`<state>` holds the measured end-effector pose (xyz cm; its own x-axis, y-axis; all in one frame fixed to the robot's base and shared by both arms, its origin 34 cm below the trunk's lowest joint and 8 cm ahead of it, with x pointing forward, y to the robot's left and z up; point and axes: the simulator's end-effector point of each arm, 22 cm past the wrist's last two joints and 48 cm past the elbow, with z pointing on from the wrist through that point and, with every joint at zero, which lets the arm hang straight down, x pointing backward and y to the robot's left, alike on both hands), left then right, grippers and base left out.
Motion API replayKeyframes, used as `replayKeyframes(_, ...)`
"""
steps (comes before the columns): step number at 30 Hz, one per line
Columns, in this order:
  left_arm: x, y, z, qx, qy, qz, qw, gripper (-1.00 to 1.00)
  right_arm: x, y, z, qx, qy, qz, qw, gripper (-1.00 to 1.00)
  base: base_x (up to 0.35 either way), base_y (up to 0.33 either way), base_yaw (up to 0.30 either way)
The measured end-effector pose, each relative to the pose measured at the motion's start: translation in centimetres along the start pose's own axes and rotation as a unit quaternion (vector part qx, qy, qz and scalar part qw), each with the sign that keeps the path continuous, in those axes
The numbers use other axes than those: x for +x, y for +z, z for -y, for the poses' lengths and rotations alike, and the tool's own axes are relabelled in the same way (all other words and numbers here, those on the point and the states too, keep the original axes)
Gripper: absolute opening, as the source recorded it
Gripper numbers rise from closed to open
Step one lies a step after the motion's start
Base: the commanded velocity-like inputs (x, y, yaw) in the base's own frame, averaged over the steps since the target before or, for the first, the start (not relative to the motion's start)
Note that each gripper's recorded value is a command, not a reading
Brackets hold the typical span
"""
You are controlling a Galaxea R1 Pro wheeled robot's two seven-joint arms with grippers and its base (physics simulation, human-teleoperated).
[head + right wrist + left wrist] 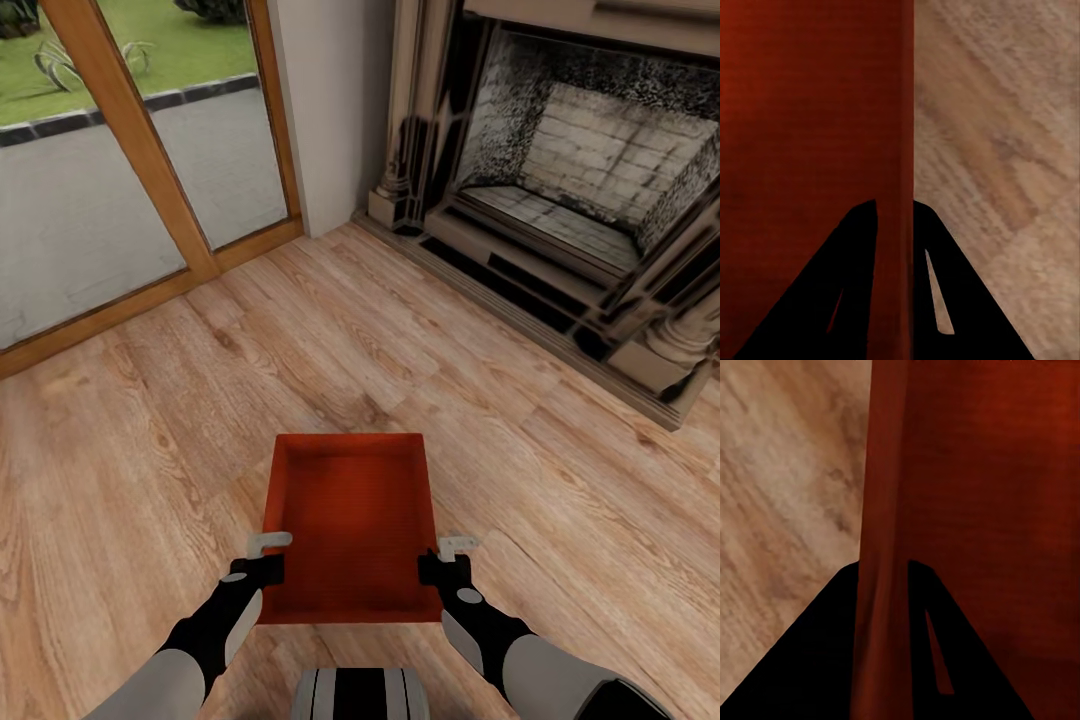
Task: Move the two storage containers from the living room to the garage. In the garage, place one container on the floor and stack the other container on top of it (either order is fine).
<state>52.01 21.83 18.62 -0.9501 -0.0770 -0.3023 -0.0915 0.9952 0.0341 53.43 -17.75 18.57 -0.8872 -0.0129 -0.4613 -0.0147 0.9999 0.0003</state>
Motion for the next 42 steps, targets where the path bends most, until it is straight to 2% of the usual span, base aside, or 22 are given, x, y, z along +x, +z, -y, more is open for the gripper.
replayKeyframes(5,0.0,0.0,0.0,0.000,0.000,0.000,1.0000,-1.00,0.0,0.0,0.0,0.000,0.000,0.000,1.0000,-1.00,0.000,0.000,0.000)
replayKeyframes(42,-3.5,-6.9,-0.3,0.000,-0.004,-0.002,1.0000,-1.00,-4.8,-6.3,-0.2,0.001,0.000,-0.004,1.0000,-1.00,0.000,0.000,0.000)
